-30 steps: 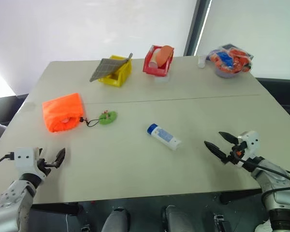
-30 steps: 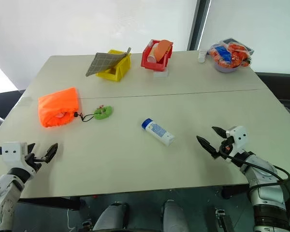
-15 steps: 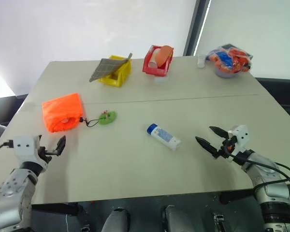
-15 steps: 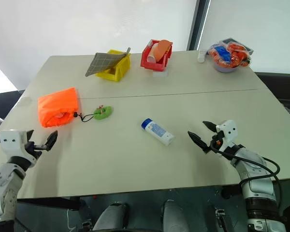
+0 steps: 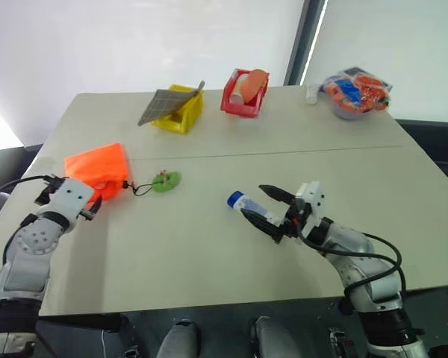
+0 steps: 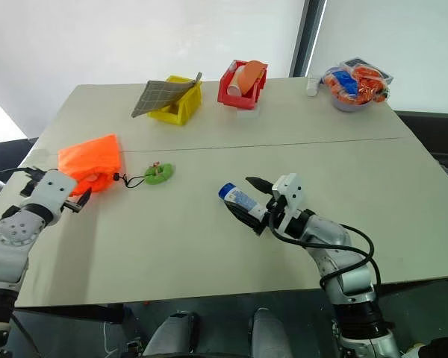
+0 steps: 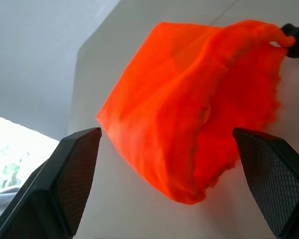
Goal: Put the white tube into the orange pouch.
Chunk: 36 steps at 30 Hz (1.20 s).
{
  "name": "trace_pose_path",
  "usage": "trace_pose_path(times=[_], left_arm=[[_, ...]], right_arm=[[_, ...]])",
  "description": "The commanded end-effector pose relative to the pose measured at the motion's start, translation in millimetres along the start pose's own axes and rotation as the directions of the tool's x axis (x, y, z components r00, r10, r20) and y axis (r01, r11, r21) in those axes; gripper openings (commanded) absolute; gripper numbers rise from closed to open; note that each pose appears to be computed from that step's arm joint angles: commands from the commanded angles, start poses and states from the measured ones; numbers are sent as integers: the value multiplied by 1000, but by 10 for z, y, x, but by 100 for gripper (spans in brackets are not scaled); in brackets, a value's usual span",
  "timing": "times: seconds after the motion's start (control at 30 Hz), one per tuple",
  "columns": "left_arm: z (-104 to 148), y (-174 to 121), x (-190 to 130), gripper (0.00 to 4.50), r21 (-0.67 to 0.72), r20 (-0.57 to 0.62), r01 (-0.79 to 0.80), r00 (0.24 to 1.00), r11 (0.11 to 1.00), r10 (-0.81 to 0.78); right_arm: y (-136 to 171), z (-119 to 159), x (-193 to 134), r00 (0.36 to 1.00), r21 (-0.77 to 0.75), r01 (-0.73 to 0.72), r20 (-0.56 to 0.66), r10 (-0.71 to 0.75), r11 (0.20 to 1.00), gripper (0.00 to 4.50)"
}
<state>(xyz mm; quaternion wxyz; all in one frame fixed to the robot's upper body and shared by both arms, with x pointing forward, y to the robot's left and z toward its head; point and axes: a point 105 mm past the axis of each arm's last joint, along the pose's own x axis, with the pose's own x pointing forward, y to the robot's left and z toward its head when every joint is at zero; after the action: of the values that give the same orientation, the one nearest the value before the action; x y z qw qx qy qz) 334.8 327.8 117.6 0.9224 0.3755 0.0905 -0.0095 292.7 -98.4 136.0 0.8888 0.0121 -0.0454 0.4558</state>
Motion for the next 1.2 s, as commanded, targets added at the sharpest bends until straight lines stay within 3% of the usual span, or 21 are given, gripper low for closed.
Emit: trace_pose_path(times=[0.03,0.37,0.47,0.7,1.07,1.2], left_arm=[[118,115,80,450,41,37,-4,999,999,2],[-81,276,268,450,40,-68,-84,994,996,86],[-90,263,270,361,30,-63,-71,995,997,72],[-64,206,237,5,-5,-38,-39,999,999,39],[198,11,102,5,-152,49,62,997,987,-55],[307,-100,39,5,-219,69,123,992,968,-110]], right_arm=[[52,178,45,999,-36,-12,50,14,999,447],[160,180,71,998,-30,-21,54,23,999,447],[146,174,50,999,-34,-8,48,9,999,450],[78,115,-52,999,-53,35,-1,-36,998,450],[-172,-221,-291,968,-111,113,-210,-134,987,450],[-225,-311,-300,960,-81,141,-230,-157,987,450]])
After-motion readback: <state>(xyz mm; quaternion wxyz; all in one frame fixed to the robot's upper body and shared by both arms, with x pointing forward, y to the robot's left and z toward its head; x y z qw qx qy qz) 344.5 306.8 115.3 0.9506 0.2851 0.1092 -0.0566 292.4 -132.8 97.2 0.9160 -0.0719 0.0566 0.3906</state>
